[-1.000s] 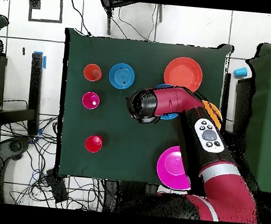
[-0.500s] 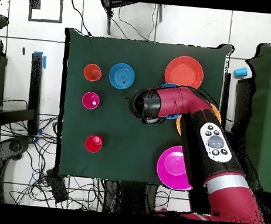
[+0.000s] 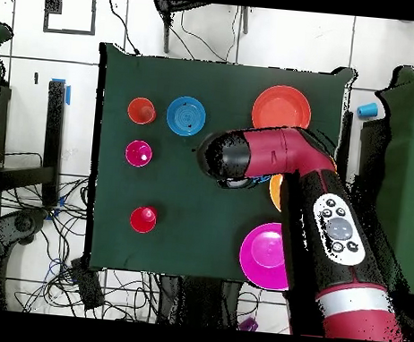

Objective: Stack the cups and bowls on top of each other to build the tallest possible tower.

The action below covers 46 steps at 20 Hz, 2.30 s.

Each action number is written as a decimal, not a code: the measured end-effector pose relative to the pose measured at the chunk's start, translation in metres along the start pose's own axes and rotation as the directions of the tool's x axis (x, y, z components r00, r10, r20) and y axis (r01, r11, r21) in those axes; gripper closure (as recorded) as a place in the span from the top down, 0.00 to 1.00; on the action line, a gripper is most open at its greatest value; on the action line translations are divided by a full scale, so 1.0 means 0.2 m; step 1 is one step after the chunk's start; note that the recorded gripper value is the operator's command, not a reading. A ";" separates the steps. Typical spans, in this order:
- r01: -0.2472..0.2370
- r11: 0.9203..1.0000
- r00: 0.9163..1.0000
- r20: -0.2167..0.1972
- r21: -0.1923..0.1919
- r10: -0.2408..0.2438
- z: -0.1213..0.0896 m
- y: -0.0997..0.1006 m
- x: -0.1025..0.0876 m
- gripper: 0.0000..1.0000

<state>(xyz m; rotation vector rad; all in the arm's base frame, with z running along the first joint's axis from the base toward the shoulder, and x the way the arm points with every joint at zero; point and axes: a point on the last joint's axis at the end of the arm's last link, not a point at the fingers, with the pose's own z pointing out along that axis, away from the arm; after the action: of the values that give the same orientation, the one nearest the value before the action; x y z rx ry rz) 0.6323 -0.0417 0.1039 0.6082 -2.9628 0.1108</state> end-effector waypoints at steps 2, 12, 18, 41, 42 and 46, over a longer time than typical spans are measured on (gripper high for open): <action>-0.001 1.000 1.000 0.000 0.006 0.001 -0.02 -0.01 0.00 1.00; -0.003 1.000 1.000 0.002 0.010 0.003 -0.03 -0.02 0.00 1.00; -0.025 1.000 1.000 0.006 0.008 0.025 -0.04 -0.08 0.03 1.00; -0.232 0.973 0.957 0.177 -0.016 0.231 -0.05 -0.78 -0.15 1.00; -0.237 0.971 0.954 0.186 -0.018 0.236 -0.05 -0.79 -0.18 1.00; -0.252 0.967 0.942 0.222 -0.025 0.252 -0.06 -0.85 -0.26 1.00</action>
<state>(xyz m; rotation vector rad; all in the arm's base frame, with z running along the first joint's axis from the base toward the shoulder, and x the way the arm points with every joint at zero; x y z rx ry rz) 0.7479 -0.1765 0.1175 0.2509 -3.2475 0.0735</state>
